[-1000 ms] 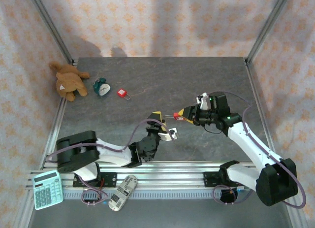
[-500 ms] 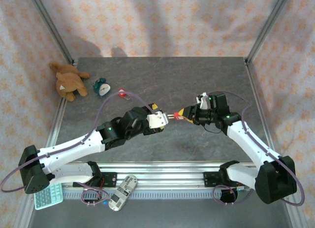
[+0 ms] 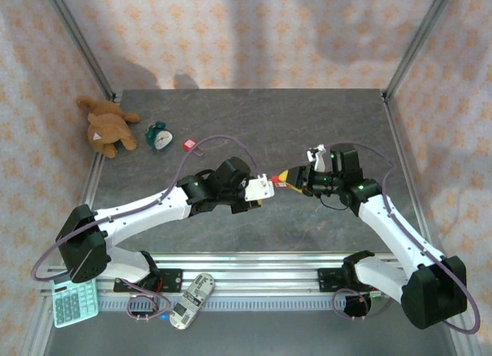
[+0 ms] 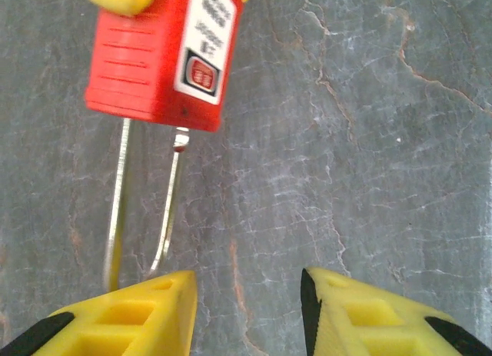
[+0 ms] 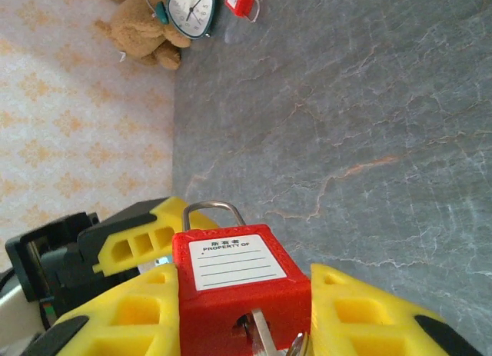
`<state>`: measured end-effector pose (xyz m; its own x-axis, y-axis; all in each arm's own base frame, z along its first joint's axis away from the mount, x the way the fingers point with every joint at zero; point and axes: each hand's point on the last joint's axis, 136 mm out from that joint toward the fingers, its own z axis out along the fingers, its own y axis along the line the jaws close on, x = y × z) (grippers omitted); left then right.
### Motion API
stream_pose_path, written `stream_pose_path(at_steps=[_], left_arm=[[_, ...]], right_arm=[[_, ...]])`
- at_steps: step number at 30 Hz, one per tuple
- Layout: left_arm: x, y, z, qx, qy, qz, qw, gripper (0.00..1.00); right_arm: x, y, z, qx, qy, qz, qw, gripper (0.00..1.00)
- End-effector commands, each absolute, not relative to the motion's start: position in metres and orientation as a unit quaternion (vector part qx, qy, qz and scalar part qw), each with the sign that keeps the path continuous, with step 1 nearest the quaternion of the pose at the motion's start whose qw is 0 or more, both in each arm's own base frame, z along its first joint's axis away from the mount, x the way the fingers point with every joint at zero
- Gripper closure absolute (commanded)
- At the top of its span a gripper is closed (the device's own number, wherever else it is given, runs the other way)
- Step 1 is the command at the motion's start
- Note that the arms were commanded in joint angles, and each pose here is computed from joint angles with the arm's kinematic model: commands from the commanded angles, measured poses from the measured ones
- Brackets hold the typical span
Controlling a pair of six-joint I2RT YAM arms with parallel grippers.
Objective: Unlock with the key
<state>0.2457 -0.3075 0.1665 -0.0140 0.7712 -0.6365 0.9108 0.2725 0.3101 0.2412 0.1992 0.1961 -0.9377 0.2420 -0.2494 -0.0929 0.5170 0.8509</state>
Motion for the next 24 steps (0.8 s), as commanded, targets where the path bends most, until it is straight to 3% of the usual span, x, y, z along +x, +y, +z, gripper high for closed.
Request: stream_pose_path(at_steps=[1,18,22,24], left_arm=[[0.257,-0.311,0.193,0.586,0.689,-0.095,0.417,0.58],[0.262,-0.315,0.194,0.581,0.688,-0.114,0.419,0.52],[0.261,-0.321,0.189,0.586,0.688,-0.124,0.409,0.61],[0.261,-0.321,0.187,0.588,0.688,-0.125,0.407,0.75]], right_arm=[[0.233,0.198,0.196,0.029,0.853,0.492,0.173,0.71],[0.231,0.197,0.193,0.03,0.855,0.49,0.167,0.71],[0.229,0.198,0.195,0.03,0.854,0.492,0.167,0.71],[0.229,0.198,0.196,0.031,0.854,0.492,0.168,0.71]])
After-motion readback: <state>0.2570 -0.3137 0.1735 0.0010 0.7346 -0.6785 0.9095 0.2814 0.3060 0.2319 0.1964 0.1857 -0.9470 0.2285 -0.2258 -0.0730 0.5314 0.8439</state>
